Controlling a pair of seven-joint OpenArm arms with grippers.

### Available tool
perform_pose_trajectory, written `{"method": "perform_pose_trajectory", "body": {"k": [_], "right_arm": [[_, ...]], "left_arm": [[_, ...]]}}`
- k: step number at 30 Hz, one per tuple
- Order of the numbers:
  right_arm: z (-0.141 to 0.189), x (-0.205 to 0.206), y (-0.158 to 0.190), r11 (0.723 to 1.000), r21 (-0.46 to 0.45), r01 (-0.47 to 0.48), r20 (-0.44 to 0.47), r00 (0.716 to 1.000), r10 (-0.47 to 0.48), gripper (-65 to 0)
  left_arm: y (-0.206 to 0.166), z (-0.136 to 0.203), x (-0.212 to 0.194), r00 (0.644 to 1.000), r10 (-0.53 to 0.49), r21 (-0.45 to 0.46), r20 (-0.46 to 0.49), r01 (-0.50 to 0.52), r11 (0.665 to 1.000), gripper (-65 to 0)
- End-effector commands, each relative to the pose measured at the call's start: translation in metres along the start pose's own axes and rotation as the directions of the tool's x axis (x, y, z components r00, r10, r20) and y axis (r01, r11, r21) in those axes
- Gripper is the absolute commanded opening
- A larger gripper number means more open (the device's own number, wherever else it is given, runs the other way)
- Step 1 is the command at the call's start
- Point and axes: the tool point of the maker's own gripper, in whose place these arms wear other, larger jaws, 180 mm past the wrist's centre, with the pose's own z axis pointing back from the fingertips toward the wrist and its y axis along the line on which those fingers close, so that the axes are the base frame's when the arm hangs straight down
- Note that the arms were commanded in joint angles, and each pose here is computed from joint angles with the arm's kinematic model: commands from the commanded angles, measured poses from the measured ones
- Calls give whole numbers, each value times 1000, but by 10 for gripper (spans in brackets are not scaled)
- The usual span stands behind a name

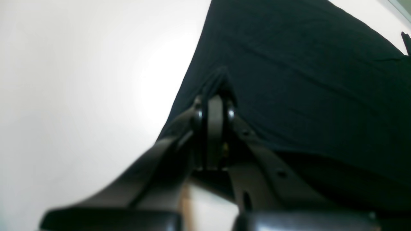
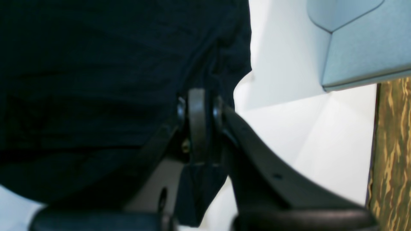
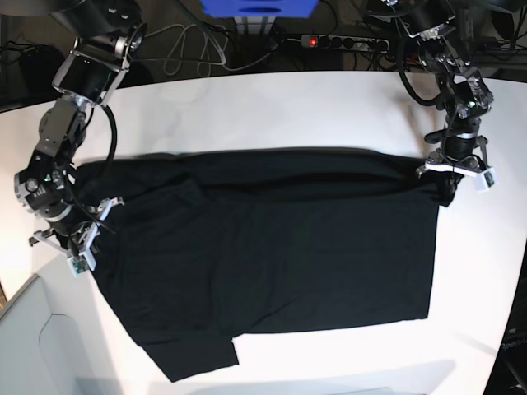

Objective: Fold the T-shirt properly
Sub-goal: 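Reach the right gripper down the shirt side and grasp the fabric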

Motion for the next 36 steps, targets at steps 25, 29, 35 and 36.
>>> {"method": "perform_pose_trajectory", "body": {"k": [25,29,35,36], "right_arm": [[-66,-27,33,973,227,48,-94,995,-27,-297],[-65,-32,38,970,236,51,-91,995,-31,-465],[-64,-38,41,969,239,56,-99,995,-32,-642],[-64,-38,41,969,239,55,-97,995,-33,-647]], "left_arm": [[1,3,11,999,-7,-1,41,7,1000,-650],[1,2,10,999,-4,-2,40,4,1000,-650],[1,3,9,999,-6,-1,38,6,1000,-650],[3,4,7,999,-8,2,32,8,1000,-650]]}}
